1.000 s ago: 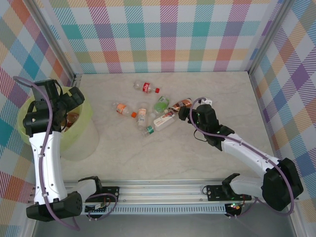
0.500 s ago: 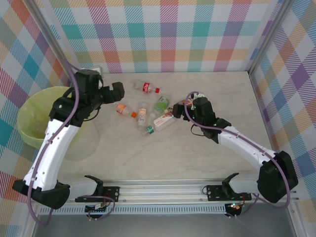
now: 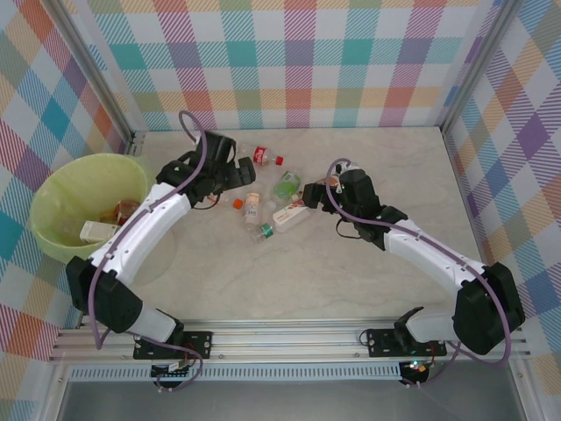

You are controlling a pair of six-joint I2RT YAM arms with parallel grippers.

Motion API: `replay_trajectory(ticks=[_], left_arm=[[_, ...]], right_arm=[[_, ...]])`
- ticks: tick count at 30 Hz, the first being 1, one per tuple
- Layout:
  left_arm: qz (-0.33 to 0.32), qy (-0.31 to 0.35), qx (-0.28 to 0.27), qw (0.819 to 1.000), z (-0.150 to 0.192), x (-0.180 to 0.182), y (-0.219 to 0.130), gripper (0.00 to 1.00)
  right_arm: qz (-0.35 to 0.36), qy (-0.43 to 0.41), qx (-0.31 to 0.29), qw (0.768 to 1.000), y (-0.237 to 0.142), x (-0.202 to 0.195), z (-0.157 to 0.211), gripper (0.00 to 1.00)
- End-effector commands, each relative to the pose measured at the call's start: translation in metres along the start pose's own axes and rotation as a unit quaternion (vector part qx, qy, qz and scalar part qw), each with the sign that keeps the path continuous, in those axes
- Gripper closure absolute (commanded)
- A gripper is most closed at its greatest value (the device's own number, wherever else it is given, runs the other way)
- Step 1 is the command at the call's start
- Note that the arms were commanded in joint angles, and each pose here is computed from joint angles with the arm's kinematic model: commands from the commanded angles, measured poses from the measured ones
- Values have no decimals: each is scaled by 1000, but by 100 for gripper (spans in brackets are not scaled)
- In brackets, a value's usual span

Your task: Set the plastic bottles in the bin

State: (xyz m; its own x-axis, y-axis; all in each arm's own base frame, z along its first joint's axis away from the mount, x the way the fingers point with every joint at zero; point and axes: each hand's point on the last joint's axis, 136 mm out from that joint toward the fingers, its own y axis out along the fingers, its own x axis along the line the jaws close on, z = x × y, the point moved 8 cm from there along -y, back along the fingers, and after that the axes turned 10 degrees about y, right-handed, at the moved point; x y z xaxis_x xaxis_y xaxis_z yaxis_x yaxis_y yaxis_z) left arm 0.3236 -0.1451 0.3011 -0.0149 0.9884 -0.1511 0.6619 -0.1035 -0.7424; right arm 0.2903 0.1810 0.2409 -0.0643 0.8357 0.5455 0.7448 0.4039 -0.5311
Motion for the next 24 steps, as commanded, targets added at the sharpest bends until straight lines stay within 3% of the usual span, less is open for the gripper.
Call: replay_trajectory(ticks=[1, 5, 12, 24], left_arm=[[0, -92, -7, 996, 3, -7, 30, 0], [-105, -167, -6, 980, 16, 11, 61, 0], [-161, -256, 10, 953, 37, 38, 115, 0], [-210, -267, 37, 940, 46, 73, 188, 4]], right_arm=[[-11, 13, -3, 1000, -6, 2, -4, 0], [-3, 24, -8, 1000, -15, -1, -4, 0], [2, 12, 6, 1000, -30, -3, -3, 0], [17, 10, -25, 999, -48, -15, 0, 0]])
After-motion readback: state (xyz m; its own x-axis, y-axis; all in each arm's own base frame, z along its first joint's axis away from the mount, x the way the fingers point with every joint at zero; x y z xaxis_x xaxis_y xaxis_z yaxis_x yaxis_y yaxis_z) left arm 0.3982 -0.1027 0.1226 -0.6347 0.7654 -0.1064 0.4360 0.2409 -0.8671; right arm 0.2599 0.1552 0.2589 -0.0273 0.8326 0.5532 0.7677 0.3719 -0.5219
